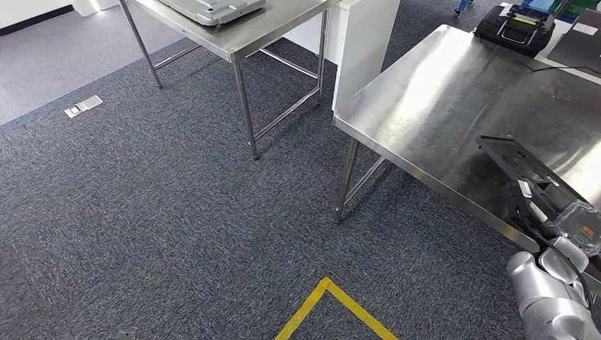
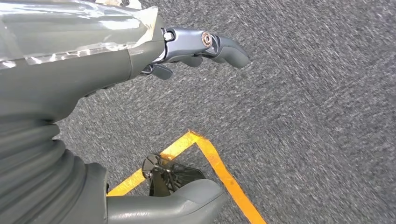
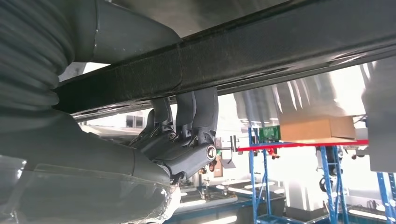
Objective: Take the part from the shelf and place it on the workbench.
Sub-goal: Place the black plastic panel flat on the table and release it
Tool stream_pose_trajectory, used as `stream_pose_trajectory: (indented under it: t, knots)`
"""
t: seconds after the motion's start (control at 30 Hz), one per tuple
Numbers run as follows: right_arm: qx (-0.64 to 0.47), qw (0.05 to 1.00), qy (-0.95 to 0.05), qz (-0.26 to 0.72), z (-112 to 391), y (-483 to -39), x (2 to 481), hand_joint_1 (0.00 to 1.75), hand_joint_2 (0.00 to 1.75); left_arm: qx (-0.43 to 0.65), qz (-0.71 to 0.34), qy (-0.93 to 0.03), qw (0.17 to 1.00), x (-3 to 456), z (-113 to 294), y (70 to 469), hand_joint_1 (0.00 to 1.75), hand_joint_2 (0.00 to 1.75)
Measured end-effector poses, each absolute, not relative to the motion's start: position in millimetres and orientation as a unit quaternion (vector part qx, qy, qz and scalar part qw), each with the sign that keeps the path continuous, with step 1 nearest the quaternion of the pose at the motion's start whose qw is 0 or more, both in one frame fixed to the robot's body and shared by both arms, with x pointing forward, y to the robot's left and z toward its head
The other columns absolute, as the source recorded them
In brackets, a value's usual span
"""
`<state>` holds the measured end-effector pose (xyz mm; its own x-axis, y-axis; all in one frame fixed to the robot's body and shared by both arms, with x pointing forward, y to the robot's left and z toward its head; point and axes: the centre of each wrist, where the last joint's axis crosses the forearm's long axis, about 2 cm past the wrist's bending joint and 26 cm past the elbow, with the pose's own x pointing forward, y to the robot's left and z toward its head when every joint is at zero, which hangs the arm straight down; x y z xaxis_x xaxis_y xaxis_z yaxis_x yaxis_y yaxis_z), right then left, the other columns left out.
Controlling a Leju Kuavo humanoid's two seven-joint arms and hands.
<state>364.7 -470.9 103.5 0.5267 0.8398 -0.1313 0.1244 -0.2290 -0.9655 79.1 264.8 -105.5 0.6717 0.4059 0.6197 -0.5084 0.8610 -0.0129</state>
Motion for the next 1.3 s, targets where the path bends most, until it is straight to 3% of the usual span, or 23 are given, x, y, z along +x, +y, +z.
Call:
stream_pose_trajectory:
  t: [1.3]
  knots:
    - [-0.701, 0.498, -0.355, 0.368, 108.3, -469.4, 369.1, 1.75, 1.75, 0.052, 0.233, -0.345, 0.908, 80.2, -105.4, 265.0, 0.0, 1.75]
